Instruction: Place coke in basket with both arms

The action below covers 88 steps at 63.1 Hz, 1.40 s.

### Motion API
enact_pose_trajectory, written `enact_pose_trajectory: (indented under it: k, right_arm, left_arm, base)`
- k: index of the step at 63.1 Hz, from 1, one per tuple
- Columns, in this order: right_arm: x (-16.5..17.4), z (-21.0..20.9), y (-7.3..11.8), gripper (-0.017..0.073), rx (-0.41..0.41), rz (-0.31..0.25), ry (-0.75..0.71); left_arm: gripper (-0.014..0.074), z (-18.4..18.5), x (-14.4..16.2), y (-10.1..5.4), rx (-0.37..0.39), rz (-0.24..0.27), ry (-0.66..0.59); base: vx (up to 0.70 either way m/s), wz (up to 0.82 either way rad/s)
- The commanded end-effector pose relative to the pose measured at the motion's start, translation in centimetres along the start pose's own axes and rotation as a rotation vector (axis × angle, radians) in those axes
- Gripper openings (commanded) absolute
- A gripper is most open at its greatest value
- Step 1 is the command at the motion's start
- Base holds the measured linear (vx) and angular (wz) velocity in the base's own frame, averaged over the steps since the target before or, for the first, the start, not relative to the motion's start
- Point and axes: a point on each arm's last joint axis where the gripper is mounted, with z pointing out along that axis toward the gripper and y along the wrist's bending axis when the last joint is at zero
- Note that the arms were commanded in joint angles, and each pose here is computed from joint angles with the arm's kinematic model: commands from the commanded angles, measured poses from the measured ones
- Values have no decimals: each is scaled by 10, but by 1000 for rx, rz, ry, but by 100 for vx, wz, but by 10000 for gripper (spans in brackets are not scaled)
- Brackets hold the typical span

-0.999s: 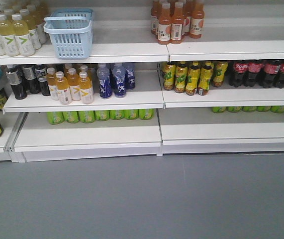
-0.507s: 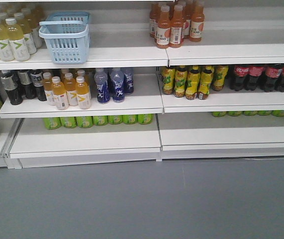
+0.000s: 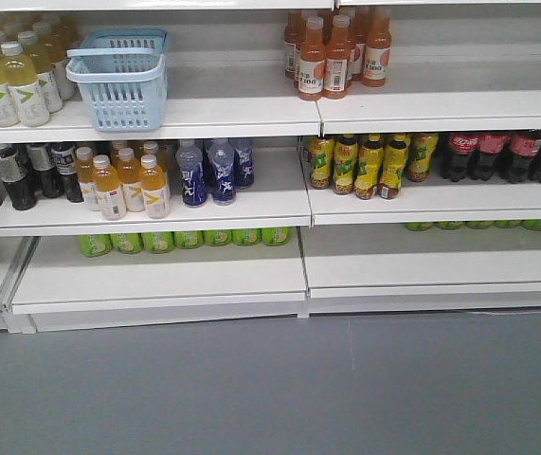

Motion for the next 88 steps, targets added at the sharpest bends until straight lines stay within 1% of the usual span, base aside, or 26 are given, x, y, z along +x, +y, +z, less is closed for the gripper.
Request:
enact_pose_trajectory:
  k: [1, 88]
  right_arm:
    - [-1, 0, 0, -10, 2, -3, -68]
    - [-1, 0, 0, -10, 2, -3, -68]
  left_arm:
    - [-6, -1, -5, -1, 15, -2, -83]
    - [-6, -1, -5, -1, 15, -2, -83]
  base:
    - [8, -1]
    - [10, 0]
